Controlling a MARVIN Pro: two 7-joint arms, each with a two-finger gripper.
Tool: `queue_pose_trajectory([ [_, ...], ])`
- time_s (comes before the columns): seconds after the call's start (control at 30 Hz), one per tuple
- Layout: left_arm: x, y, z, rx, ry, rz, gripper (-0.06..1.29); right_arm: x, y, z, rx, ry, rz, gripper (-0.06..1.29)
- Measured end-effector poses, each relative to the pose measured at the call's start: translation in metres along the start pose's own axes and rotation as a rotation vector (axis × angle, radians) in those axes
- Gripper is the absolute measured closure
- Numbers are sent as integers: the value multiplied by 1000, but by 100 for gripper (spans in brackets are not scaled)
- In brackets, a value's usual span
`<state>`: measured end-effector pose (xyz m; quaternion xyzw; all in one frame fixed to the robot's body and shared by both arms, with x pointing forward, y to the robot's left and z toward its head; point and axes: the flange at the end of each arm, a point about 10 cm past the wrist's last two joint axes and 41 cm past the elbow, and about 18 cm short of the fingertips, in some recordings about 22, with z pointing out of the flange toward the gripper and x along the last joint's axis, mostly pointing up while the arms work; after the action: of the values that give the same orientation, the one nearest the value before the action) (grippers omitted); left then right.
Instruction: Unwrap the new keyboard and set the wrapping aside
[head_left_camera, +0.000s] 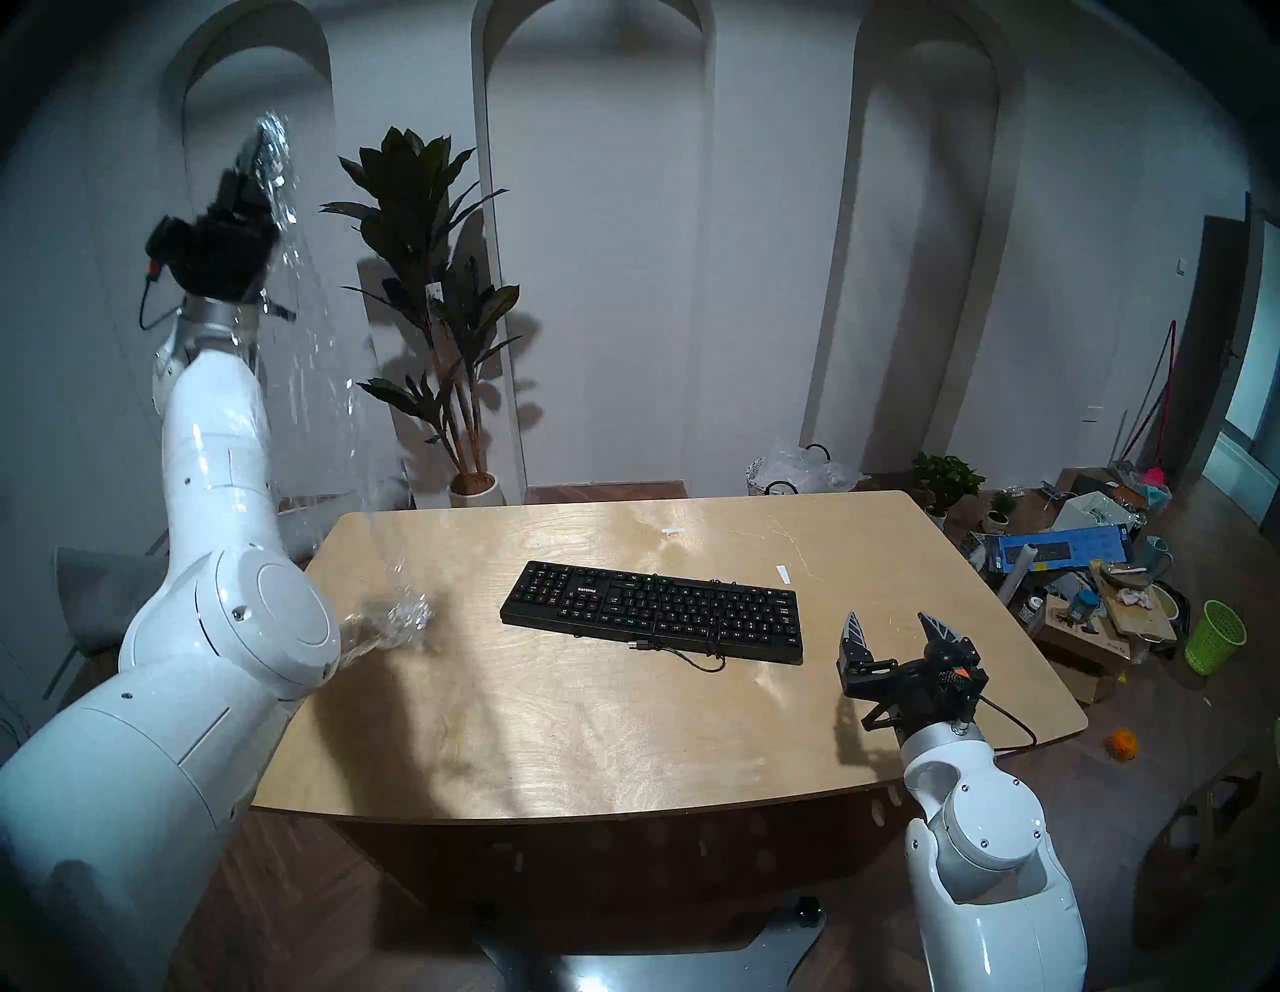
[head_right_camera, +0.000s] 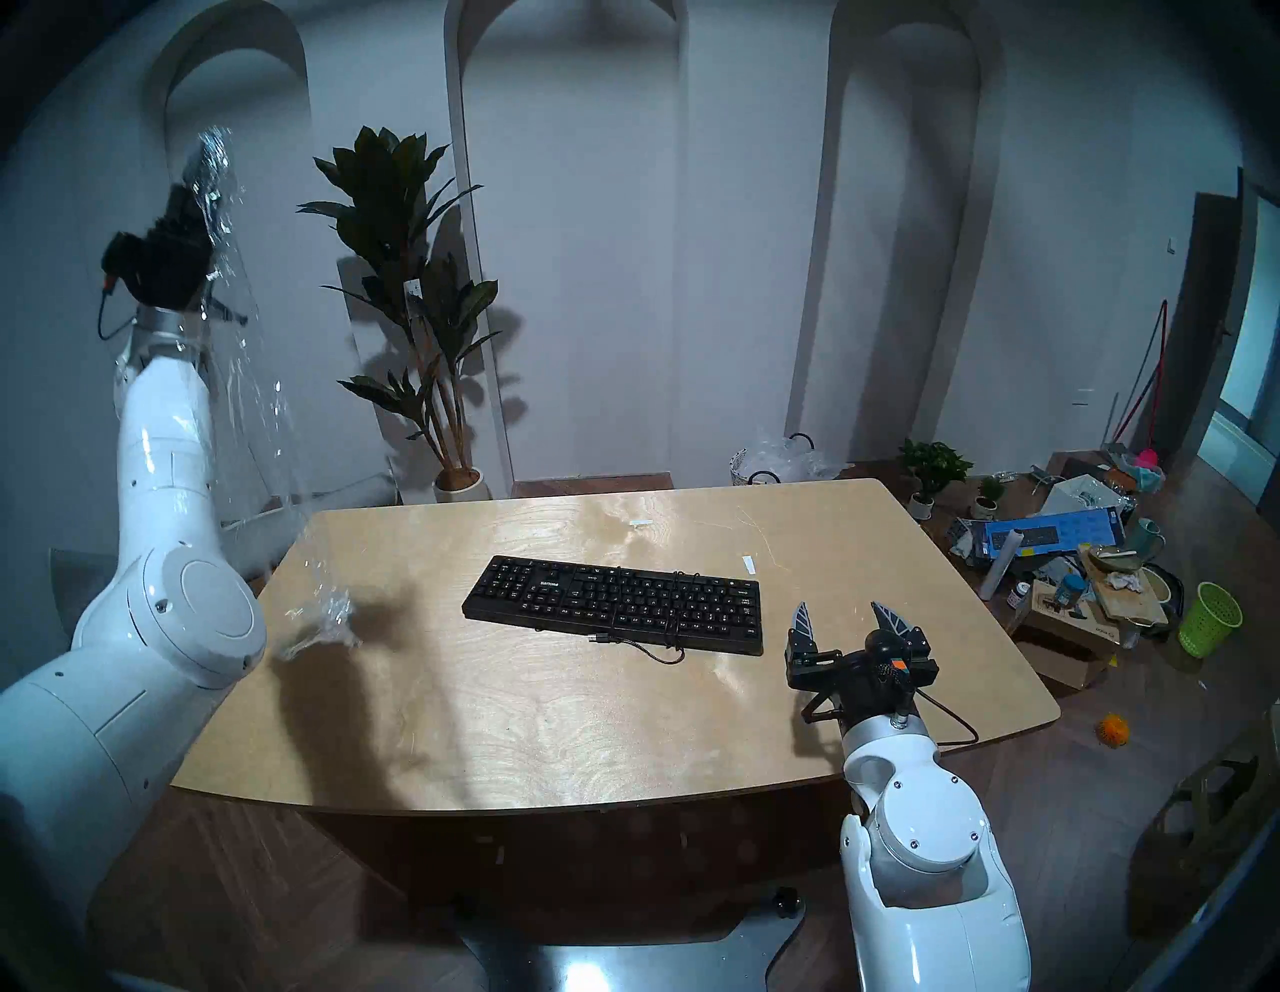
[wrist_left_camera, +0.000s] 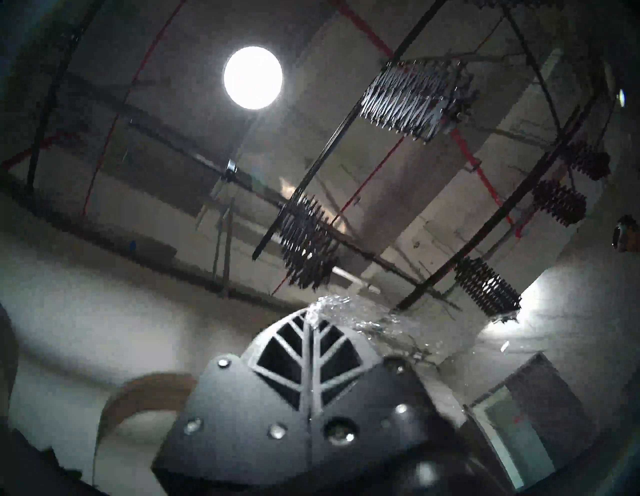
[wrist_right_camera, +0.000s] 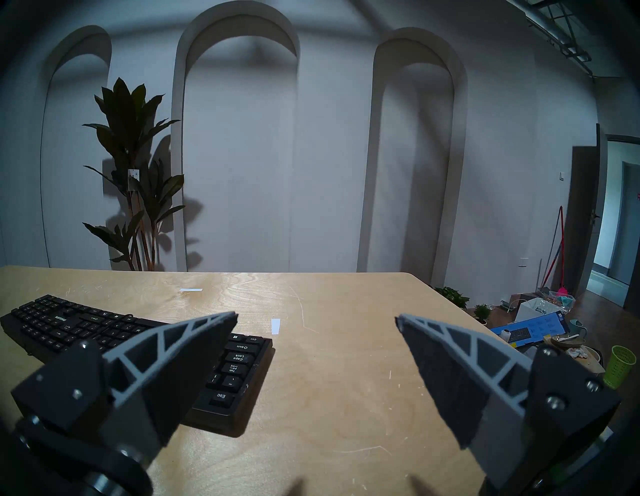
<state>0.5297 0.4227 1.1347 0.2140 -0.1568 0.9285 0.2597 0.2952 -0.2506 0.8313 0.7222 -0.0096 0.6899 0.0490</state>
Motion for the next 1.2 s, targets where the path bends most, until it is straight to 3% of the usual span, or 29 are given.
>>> queue_pose_trajectory([
  [0.1, -23, 3, -37, 13, -123, -15, 126, 1, 0, 0, 0, 3, 0, -2],
  [0.2, -31, 7, -54, 5, -187, -11, 126, 2, 0, 0, 0, 5, 0, -2],
  [0.33, -50, 25, -87, -103, -364, 31, 126, 4, 0, -1, 1, 9, 0, -2],
  [0.53, -67, 50, -108, -241, -523, 108, 126, 6, 0, -3, 2, 13, -1, -2],
  [0.77, -85, 71, -108, -310, -620, 166, 126, 6, 0, -7, 3, 9, -3, -2],
  [0.93, -102, 84, -95, -333, -677, 205, 126, 6, 0, -9, 3, 7, -4, -2],
  [1.2, -115, 77, -74, -312, -744, 262, 126, 7, 0, -9, 3, 7, -4, -2],
])
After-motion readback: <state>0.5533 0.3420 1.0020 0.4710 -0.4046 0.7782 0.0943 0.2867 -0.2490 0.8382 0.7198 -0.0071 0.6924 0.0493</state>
